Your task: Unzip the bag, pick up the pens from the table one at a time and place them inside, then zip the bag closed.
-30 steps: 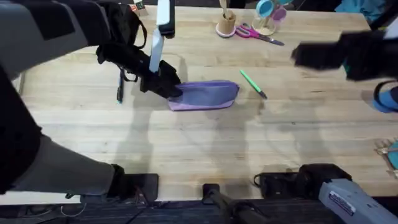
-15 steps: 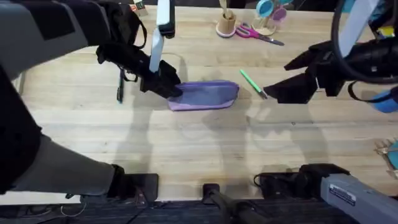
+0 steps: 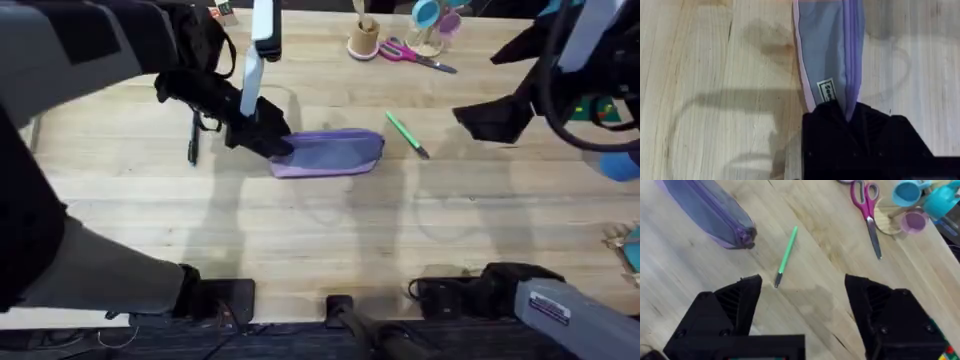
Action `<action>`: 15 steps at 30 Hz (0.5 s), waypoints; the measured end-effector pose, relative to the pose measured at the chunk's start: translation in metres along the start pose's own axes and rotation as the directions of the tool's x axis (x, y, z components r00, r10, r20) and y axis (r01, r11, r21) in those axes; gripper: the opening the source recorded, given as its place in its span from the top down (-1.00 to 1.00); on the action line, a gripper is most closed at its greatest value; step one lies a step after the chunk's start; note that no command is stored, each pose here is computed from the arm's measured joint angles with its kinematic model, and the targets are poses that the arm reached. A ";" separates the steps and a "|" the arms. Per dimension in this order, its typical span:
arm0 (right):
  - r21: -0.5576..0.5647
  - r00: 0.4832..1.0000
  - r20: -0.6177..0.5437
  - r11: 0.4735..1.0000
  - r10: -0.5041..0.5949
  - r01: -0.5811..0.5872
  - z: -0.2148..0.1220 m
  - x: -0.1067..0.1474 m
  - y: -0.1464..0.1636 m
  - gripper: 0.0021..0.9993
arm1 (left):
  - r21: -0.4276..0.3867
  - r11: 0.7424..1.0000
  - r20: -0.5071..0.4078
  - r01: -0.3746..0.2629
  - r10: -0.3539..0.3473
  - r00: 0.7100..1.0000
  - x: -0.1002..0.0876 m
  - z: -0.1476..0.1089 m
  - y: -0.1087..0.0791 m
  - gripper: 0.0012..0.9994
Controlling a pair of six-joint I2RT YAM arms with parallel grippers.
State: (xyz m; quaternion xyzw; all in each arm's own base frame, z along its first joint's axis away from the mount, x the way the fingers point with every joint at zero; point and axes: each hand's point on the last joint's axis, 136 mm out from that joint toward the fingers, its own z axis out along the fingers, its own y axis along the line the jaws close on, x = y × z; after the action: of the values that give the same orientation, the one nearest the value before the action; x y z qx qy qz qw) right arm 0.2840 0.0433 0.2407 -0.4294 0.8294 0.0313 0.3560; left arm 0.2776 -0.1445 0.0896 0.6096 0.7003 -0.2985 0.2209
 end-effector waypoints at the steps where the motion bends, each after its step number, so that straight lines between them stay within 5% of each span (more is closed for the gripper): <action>1: 0.006 1.000 -0.011 1.000 -0.007 0.007 0.000 0.002 -0.001 -0.99 | 0.000 1.000 0.000 0.000 0.000 1.000 0.000 0.000 0.000 0.92; 15: 0.019 0.998 -0.033 0.998 -0.053 0.054 0.000 0.006 -0.003 -0.99 | 0.000 1.000 0.000 0.000 0.000 1.000 0.000 0.000 0.000 0.92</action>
State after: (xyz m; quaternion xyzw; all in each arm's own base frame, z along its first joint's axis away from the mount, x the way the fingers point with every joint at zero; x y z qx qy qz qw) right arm 0.2844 0.0372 0.2380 -0.4482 0.8237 0.0065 0.3474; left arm 0.2776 -0.1445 0.0897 0.6095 0.7004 -0.2985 0.2209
